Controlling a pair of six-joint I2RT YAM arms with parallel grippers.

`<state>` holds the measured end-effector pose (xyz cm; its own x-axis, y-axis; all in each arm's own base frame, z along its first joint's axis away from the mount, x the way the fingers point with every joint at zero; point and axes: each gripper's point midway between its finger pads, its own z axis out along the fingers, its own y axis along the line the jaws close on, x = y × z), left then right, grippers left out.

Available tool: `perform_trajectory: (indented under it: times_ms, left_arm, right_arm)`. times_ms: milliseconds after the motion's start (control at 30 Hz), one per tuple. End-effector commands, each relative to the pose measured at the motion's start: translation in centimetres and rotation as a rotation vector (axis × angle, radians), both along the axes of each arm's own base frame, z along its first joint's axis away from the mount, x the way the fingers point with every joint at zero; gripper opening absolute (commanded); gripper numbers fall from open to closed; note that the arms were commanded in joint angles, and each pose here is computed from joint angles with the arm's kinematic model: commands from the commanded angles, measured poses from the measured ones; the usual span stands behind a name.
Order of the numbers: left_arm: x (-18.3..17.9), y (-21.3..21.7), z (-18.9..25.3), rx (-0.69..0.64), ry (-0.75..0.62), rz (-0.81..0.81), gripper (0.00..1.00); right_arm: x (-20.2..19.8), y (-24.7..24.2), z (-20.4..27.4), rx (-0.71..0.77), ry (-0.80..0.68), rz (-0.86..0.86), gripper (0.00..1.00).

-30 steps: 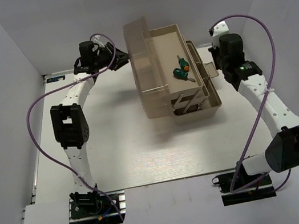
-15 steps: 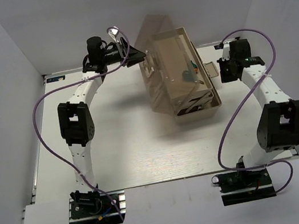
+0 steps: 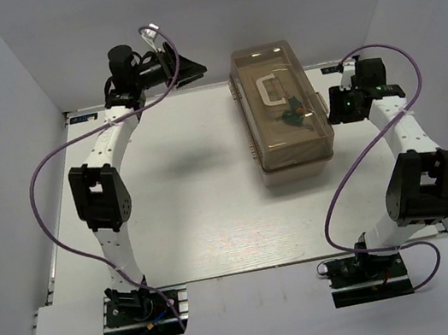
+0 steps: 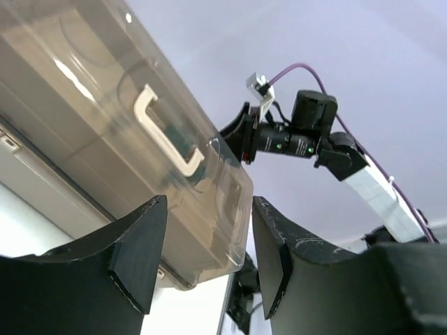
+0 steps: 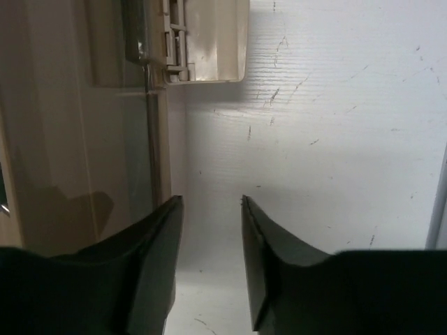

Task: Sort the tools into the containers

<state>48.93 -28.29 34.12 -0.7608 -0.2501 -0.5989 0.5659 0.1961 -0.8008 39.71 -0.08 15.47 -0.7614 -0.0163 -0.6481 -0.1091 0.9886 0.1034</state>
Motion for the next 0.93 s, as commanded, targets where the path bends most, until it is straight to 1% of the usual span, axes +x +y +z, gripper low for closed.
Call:
perform_trajectory:
  times_ms: [0,33,67,100,133,167,200,233,267,300,333,367,400,433,467,500,533,567,600,700,767,800,833,867,900]
  left_arm:
    - [-2.4,2.0,3.6,0.049,-0.095,0.087,0.62]
    - [-3.1,2.5,3.9,0.081,-0.105,0.113,0.65]
    - [-2.8,3.2,1.4,0.155,-0.109,0.158,0.66]
    - [-3.5,3.7,-0.8,0.209,-0.041,0.170,0.66]
    - [-3.9,4.3,-2.2,0.256,-0.019,0.193,0.67]
    - [-4.4,5.7,-4.5,0.349,-0.022,0.256,0.72]
    - [-5.8,6.2,-6.8,0.425,0.039,0.266,0.72]
    - [-6.3,7.2,-8.2,0.486,0.055,0.297,0.73]
    - [-7.1,8.5,-11.1,0.591,0.077,0.335,0.73]
    - [-8.2,9.4,-10.7,0.619,0.060,0.364,0.74]
    - [-9.1,10.1,-11.2,0.645,0.066,0.380,0.74]
    - [-10.2,11.2,-13.1,0.690,0.101,0.409,0.78]
    - [-10.8,11.5,-13.0,0.694,0.093,0.424,0.87]
    - [-11.4,12.4,-11.3,0.679,0.040,0.459,0.88]
    - [-12.4,12.6,-11.8,0.683,0.049,0.456,0.88]
    - [-12.6,12.8,-11.1,0.674,0.022,0.474,0.99]
    - [-12.9,13.1,-10.5,0.671,0.000,0.496,1.00]
    - [-13.6,13.5,-9.7,0.664,-0.025,0.516,1.00]
    - [-13.8,13.5,-9.2,0.656,-0.041,0.522,1.00]
    - [-14.6,14.1,-9.1,0.661,-0.067,0.546,1.00]
    - [-14.8,14.1,-9.8,0.656,-0.059,0.548,1.00]
    - [-15.1,14.2,-9.8,0.655,-0.061,0.549,1.00]
    - [-15.1,14.1,-10.2,0.649,-0.052,0.552,1.00]
    - [-15.1,14.1,-10.2,0.649,-0.051,0.552,1.00]
    - [-15.1,14.1,-10.2,0.649,-0.051,0.552,1.00]
  right_arm:
    - [0.3,-0.3,0.5,0.007,-0.035,0.014,0.50]
    - [0.2,-0.2,1.0,0.005,-0.053,0.017,0.54]
    - [0.2,-0.3,0.9,-0.005,-0.058,0.034,0.56]
    - [0.2,-0.4,1.3,-0.006,-0.075,0.039,0.62]
    - [0.3,-0.4,1.6,-0.013,-0.094,0.051,0.64]
    - [0.4,-0.4,1.9,-0.022,-0.109,0.062,0.65]
    - [0.7,-0.6,2.5,-0.044,-0.143,0.077,0.69]
    - [0.7,-0.5,2.9,-0.059,-0.167,0.095,0.71]
    - [1.1,-0.7,3.7,-0.073,-0.209,0.096,0.73]
    - [1.2,-0.7,4.0,-0.086,-0.225,0.107,0.77]
    - [1.3,-0.9,4.4,-0.094,-0.236,0.105,0.81]
    - [1.3,-0.9,4.9,-0.096,-0.244,0.109,0.88]
    - [1.4,-0.6,5.3,-0.087,-0.246,0.115,0.90]
    - [1.4,-0.6,5.5,-0.083,-0.245,0.115,0.90]
    - [1.2,-0.6,5.3,-0.085,-0.224,0.105,0.90]
    - [1.2,-1.3,5.4,-0.105,-0.209,0.059,0.90]
    - [0.7,-1.1,4.8,-0.083,-0.165,0.035,0.90]
    - [0.4,-1.2,5.3,-0.056,-0.136,-0.011,0.90]
    - [-0.4,-1.9,4.4,-0.080,-0.078,-0.055,0.90]
    - [-2.3,-2.2,4.0,-0.073,0.011,-0.102,0.90]
    - [-3.2,-2.0,3.3,-0.067,0.038,-0.097,0.90]
    - [-3.7,-1.9,4.2,-0.066,0.011,-0.096,0.90]
    - [-4.3,-1.7,3.7,-0.057,0.019,-0.091,0.90]
    - [-4.5,-1.1,4.6,-0.038,-0.017,-0.072,0.90]
    - [-5.3,-0.7,4.3,-0.021,-0.024,-0.053,0.90]
